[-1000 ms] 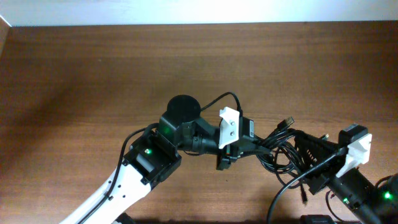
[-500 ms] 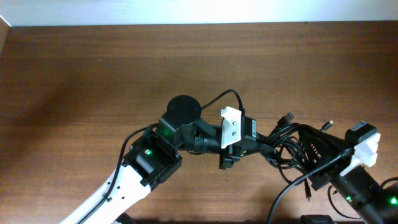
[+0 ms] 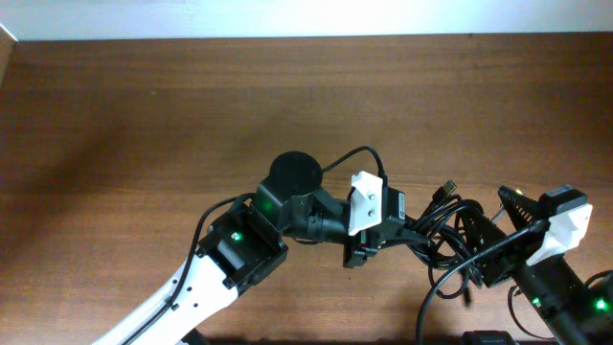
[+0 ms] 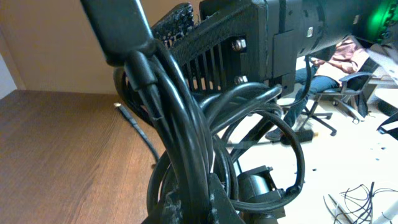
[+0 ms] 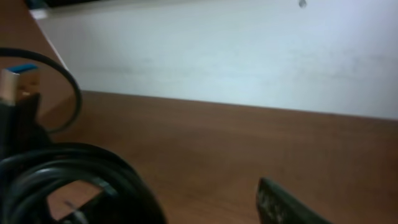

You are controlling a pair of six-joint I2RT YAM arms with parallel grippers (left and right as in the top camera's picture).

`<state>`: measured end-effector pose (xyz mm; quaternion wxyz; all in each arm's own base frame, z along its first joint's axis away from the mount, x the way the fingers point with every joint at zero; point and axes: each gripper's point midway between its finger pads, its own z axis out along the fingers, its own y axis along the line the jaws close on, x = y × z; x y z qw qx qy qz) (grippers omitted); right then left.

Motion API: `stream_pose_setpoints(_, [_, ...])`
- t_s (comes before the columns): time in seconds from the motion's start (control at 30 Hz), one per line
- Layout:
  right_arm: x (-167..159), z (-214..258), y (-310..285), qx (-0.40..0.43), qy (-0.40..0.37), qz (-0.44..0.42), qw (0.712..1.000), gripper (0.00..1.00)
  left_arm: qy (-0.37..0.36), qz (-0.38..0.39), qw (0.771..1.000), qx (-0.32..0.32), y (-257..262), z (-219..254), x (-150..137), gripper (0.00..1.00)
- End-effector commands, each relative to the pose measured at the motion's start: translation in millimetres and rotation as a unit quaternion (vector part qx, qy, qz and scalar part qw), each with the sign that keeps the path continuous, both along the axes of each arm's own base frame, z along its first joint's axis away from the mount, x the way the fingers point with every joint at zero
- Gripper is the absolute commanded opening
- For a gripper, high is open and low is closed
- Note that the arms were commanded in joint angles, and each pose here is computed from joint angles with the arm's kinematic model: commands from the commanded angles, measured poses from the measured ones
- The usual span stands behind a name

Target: Untangle cables

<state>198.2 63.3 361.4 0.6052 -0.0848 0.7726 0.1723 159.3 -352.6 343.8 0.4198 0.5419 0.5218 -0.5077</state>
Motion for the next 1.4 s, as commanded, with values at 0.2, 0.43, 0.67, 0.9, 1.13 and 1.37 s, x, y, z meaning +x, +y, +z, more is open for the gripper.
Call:
stream_pose_setpoints(0.2, [-0.1,-18.2,-13.4,0.003,0.048,-0.043,0.998,0.82,0.062,0.074,0.995,0.032,4.6,-17.5,25.1,0.00])
stream_pose_setpoints(0.43, [-11.5,-16.4,-13.4,0.003,0.063,-0.044,0.997,0.89,0.108,0.138,0.984,0.038,29.0,-22.6,63.2,0.00])
stream_pose_setpoints(0.67, [-17.3,-11.7,-4.3,0.010,0.062,-0.017,0.998,0.89,0.124,0.174,0.976,0.039,33.9,-24.5,76.3,0.00])
stream_pose_setpoints(0.9, [-27.1,-13.1,15.9,0.028,0.073,0.045,0.996,0.90,0.176,0.198,0.964,0.031,33.7,-22.5,81.6,0.00])
stream_pose_setpoints(1.13, [-25.8,-14.4,12.7,0.024,0.074,0.035,0.996,0.90,0.165,0.157,0.974,0.005,14.5,-5.2,59.8,0.00])
stream_pose_setpoints(1.37, [-15.0,-19.4,-19.0,-0.005,0.074,-0.059,0.995,0.82,0.125,0.011,0.991,-0.048,5.6,31.9,10.7,0.00])
